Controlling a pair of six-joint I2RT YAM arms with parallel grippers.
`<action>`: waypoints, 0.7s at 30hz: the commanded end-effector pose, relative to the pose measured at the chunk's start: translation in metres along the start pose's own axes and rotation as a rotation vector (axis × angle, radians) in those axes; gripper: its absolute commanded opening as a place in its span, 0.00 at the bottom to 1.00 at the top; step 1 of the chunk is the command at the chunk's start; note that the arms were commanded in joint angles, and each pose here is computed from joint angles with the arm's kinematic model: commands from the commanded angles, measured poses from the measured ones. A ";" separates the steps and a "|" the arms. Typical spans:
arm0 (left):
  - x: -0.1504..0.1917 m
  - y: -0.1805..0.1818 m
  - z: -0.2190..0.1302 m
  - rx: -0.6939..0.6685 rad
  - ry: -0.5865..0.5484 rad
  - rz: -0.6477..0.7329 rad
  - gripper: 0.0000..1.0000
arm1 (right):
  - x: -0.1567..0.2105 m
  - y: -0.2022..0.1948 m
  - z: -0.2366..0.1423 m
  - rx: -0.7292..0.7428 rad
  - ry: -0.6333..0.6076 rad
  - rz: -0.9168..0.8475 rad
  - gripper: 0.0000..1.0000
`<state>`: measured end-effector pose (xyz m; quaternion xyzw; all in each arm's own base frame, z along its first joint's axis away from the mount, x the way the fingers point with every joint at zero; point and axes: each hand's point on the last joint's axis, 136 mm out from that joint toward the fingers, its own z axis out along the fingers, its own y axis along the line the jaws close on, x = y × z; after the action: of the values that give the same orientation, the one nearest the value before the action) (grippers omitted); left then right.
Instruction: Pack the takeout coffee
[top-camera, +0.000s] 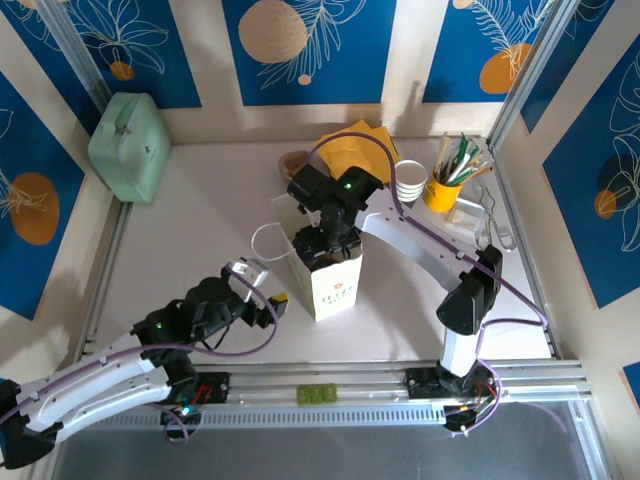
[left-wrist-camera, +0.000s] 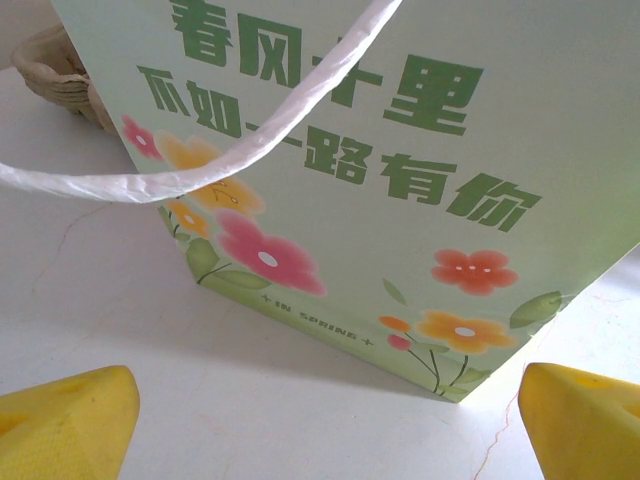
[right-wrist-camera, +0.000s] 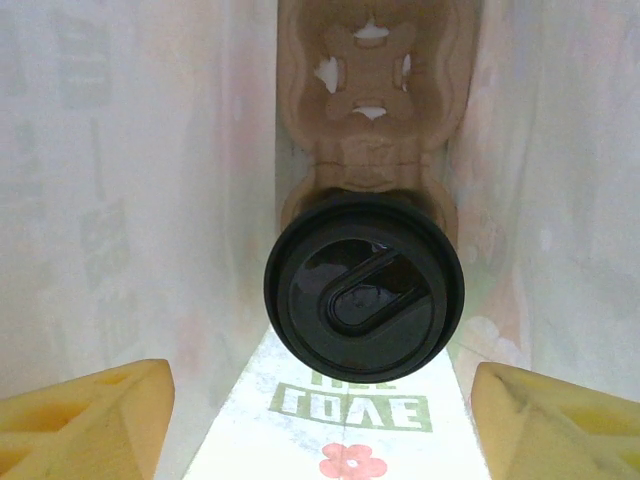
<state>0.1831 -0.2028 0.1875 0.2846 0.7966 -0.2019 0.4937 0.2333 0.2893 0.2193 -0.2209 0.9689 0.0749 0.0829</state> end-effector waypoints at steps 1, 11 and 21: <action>-0.018 0.000 -0.007 -0.006 -0.046 -0.008 0.97 | 0.003 0.003 -0.028 -0.027 -0.051 -0.001 0.78; -0.020 0.000 -0.009 -0.004 -0.051 -0.013 0.97 | -0.010 0.014 -0.061 -0.101 -0.157 -0.043 0.76; -0.023 0.000 -0.010 -0.003 -0.060 -0.014 0.97 | -0.025 0.024 -0.104 -0.196 -0.278 -0.059 0.72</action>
<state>0.1832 -0.2029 0.1931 0.2824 0.7935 -0.2054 0.4983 0.2361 0.3053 0.3042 -0.2348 0.9406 0.1720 0.1748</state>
